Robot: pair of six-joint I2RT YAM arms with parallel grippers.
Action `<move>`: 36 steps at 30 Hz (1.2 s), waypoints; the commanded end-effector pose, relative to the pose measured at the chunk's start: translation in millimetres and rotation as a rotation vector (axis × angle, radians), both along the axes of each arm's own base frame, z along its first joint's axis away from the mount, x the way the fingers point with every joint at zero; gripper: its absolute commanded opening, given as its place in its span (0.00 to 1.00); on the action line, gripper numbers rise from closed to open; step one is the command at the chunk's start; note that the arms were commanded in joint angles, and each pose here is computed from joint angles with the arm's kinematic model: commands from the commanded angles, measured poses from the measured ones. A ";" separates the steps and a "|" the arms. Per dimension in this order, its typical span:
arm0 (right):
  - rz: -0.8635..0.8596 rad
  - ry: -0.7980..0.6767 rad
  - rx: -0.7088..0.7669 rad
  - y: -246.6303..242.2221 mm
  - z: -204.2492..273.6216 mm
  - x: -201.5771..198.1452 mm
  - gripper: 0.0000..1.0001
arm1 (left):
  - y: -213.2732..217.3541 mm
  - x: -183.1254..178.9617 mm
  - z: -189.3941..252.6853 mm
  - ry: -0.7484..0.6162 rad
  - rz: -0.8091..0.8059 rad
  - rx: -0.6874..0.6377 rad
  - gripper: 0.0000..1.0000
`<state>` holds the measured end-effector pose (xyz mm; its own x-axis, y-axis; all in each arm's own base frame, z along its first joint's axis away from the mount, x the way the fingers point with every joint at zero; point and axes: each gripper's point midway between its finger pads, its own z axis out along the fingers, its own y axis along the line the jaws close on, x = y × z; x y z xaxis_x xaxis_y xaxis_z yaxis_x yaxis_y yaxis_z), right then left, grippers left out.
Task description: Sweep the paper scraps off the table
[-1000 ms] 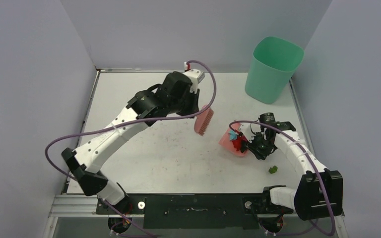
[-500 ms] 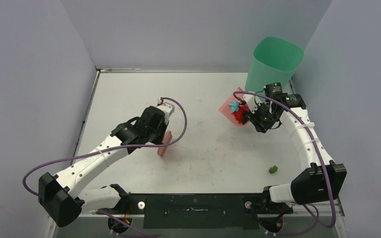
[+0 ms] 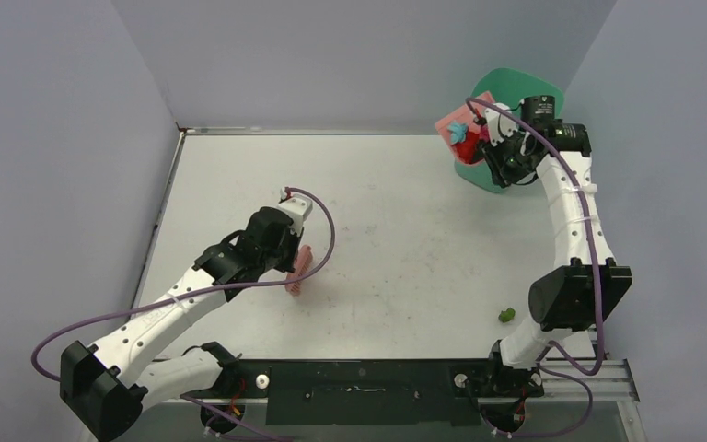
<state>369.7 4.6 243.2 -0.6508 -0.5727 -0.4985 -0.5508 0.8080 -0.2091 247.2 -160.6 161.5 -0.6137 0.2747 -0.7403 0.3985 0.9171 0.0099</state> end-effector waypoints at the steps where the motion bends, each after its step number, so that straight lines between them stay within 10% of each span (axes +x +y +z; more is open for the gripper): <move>1: -0.197 -0.142 0.007 -36.6 36.4 35.0 0.05 | -9.5 8.9 14.3 -0.048 -0.024 -0.052 0.00; 12: -0.509 -0.293 -0.040 -137.4 76.8 66.0 0.05 | -10.0 9.6 -1.7 0.020 -0.034 -0.028 0.00; 36: -0.657 -0.307 -1.087 -192.1 146.1 91.1 0.07 | -12.8 5.6 0.2 0.031 -0.050 -0.050 0.00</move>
